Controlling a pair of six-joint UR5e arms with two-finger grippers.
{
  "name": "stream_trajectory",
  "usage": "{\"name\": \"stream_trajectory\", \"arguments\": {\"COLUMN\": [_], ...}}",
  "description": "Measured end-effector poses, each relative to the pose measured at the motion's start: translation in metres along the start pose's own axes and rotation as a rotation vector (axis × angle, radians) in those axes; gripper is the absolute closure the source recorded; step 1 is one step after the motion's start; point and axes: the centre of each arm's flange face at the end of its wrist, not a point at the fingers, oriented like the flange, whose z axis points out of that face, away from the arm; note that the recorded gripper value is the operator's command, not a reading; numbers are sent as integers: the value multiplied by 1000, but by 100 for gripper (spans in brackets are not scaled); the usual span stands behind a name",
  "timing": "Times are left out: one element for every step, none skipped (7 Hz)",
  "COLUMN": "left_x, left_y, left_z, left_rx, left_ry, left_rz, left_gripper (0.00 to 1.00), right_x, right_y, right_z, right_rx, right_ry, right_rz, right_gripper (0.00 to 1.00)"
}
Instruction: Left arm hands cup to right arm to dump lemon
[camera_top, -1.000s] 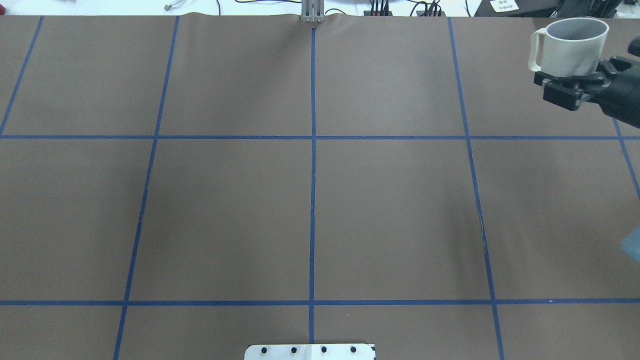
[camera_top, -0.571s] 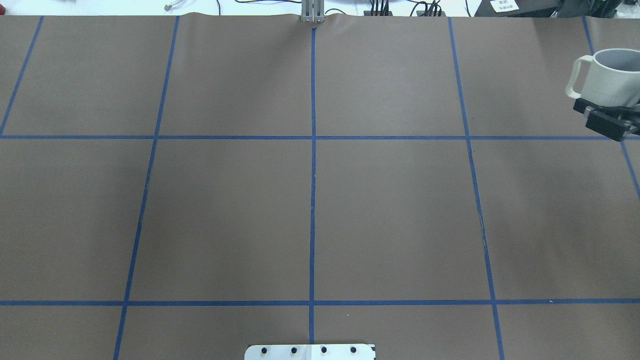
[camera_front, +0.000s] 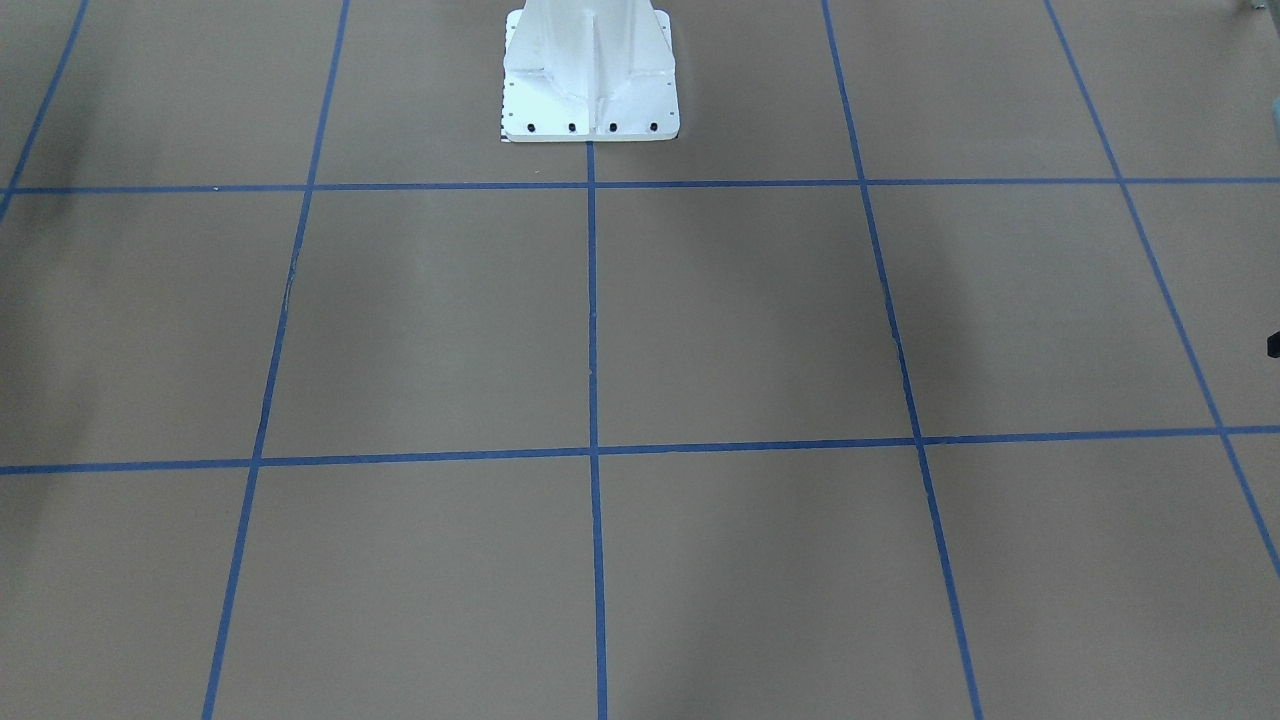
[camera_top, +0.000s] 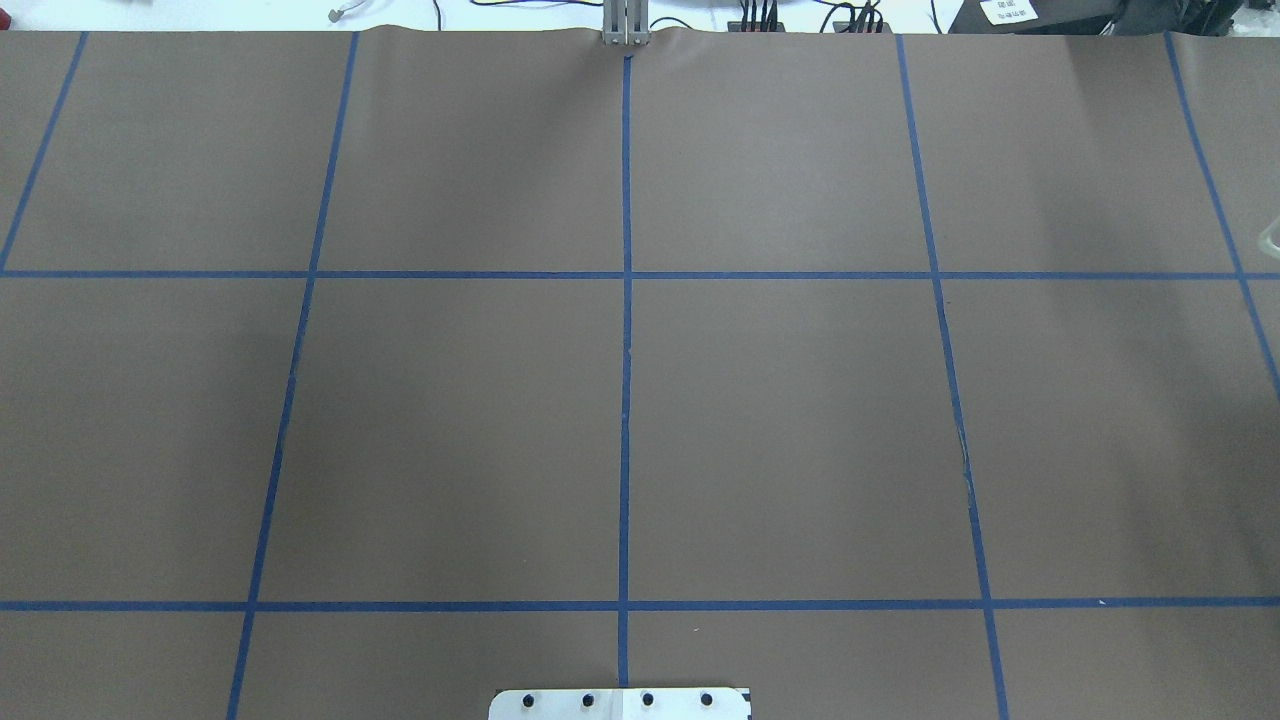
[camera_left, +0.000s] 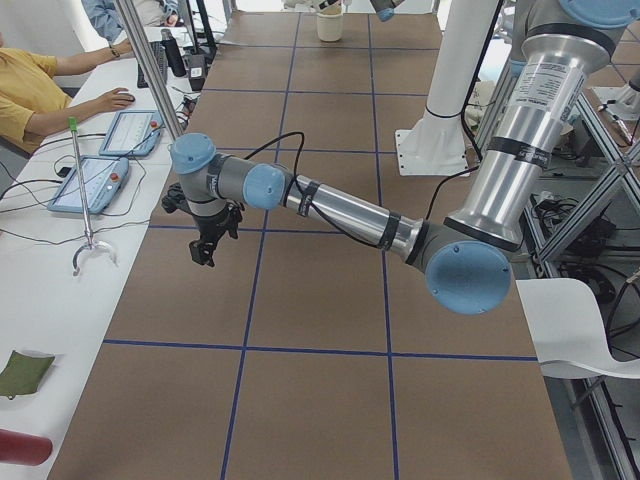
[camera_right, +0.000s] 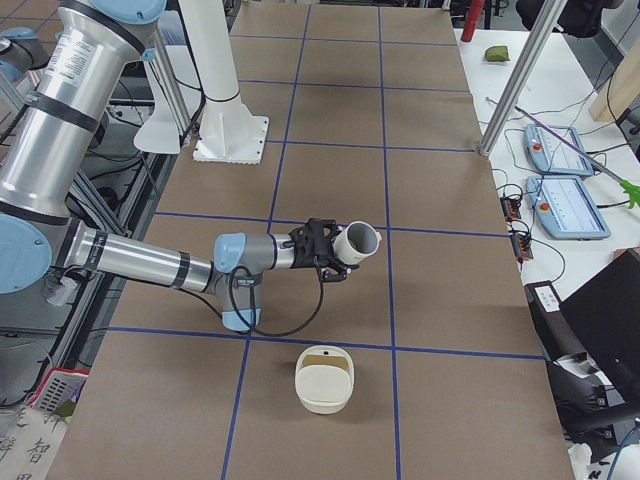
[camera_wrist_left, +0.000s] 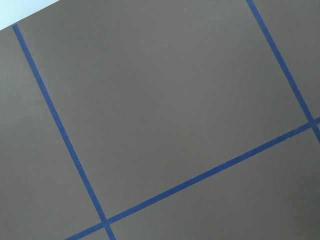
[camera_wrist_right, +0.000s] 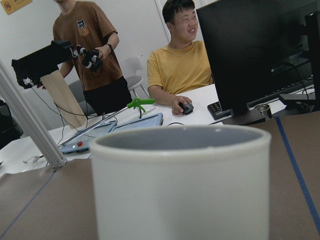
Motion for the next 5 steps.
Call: {"name": "stream_trajectory", "arguments": {"left_x": [0,1,2,2,3], "left_y": [5,7,7,7,7], "left_z": [2,3,3,3,3], "left_rx": [-2,-4,-4,-4,-3], "left_ry": [3,5,5,4,3], "left_rz": [-1,-1,-3,-4,-4], "left_gripper": [0,0,0,0,0], "right_x": [17,33,49,60,66], "right_y": [2,7,13,18,21], "right_z": [-11,-22,-34,-46,-54], "right_rx": [48,73,87,92,92], "right_ry": [0,-10,-34,-61,-83], "right_rz": [82,183,269,354,475], "right_gripper": [100,100,100,100,100]}}
